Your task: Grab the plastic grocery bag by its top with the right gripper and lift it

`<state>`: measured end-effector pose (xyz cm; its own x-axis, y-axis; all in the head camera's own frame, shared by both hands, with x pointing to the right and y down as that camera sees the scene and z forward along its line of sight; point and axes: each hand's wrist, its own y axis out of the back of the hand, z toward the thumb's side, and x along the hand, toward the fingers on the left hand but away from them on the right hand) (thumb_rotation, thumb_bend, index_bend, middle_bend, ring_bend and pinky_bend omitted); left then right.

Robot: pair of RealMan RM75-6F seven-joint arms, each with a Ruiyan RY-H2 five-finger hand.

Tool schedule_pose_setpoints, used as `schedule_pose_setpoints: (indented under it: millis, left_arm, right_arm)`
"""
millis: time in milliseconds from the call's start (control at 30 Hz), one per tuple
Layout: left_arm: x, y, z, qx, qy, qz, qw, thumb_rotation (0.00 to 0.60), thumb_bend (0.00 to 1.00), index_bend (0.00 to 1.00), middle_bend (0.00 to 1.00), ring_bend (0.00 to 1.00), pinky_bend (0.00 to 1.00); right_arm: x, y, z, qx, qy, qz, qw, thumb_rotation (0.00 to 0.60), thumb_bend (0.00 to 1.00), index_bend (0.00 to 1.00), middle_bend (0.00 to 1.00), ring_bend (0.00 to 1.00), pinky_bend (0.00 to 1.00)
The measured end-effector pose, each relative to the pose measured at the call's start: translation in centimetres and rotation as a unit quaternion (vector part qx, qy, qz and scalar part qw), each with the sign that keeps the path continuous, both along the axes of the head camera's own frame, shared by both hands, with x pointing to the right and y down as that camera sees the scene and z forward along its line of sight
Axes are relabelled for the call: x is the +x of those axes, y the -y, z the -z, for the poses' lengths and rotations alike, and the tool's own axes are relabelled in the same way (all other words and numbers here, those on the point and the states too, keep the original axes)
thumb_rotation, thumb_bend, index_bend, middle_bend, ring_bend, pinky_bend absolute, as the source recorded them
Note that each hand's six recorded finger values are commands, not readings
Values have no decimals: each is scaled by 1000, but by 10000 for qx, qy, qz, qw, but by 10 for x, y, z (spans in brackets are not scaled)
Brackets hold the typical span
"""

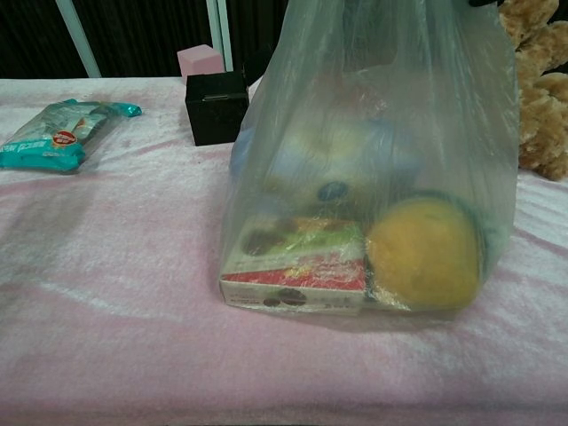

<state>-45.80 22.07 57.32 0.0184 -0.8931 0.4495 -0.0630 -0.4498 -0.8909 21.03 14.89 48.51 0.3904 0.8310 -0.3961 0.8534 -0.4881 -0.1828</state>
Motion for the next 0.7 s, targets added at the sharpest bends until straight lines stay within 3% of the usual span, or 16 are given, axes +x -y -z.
schedule_pose_setpoints:
  millis: [700]
  left_arm:
    - [0, 0, 0, -20, -20, 9, 10000, 600, 0, 0, 0, 0, 0]
  right_arm:
    - [-21, 3, -3, -104, 219, 219, 9995, 600, 127, 256, 247, 243, 238]
